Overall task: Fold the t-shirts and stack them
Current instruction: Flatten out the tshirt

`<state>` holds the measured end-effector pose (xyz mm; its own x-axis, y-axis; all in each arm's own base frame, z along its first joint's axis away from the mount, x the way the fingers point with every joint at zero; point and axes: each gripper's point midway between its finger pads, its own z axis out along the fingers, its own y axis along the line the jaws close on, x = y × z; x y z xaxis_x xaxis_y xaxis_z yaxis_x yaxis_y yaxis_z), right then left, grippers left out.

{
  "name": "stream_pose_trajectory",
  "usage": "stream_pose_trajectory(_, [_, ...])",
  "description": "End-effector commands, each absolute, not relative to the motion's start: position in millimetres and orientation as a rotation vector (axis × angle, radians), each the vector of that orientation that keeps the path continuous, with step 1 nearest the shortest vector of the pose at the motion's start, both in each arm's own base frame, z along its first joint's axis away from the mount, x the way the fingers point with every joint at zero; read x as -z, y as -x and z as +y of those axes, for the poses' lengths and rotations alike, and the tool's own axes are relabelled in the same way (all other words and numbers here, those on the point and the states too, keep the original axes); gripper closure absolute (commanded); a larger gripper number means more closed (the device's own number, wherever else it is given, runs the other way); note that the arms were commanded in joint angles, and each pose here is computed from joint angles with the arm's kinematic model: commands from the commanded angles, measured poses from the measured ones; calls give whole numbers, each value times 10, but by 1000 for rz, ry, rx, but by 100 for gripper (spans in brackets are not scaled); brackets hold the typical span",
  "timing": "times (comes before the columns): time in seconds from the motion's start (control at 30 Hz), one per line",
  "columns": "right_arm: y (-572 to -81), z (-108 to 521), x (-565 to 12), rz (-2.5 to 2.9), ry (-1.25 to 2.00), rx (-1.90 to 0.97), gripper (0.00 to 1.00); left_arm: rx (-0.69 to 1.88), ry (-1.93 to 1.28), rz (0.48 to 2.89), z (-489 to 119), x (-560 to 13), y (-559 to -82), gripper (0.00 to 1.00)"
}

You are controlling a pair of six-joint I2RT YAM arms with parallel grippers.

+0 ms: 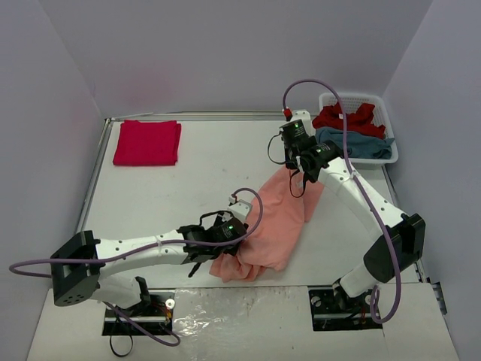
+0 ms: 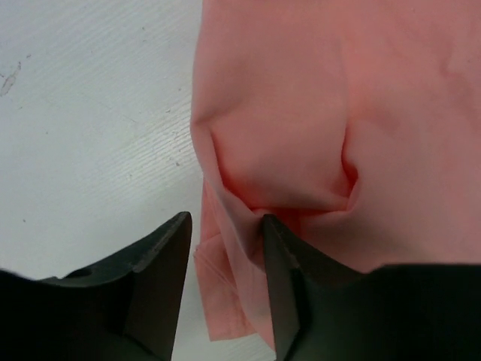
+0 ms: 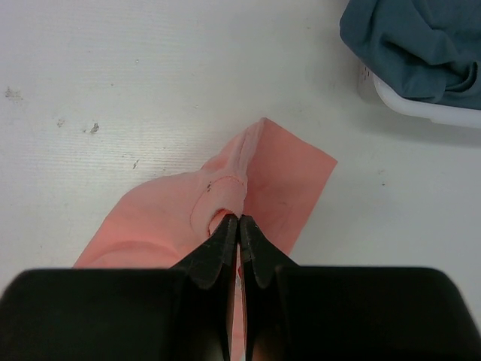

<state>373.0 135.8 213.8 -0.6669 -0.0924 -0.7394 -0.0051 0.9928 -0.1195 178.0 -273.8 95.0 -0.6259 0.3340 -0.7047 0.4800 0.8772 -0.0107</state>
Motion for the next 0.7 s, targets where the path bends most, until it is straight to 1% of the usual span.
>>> stream_pose_trajectory(0.0, [-3741,1294,-2183,2278,45,151,100,300,-560,2299,-2814,-966,-1795,62])
stream_pose_trajectory(0.1, [-3734,1287,-2185,2276,44,152,100,303,-556,2294,-2803,-991,-1795,80])
stream_pose_trajectory(0.13, [-3732,1289,-2190,2275,44,150,100,307,-549,2286,-2801,-1025,-1803,88])
stream_pose_trajectory(0.2, [-3728,1290,-2198,2272,44,149,100,300,-543,2281,-2787,-1061,-1814,97])
stream_pose_trajectory(0.5, [-3716,1282,-2200,2271,49,150,100,212,-521,2240,-2651,-1298,-1928,97])
stream_pose_trajectory(0.57, [-3729,1282,-2214,2267,46,148,100,188,-495,2216,-2613,-1448,-1994,98])
stream_pose_trajectory(0.67, [-3773,1294,-2264,2256,39,146,100,72,-432,2173,-2353,-1713,-2143,98])
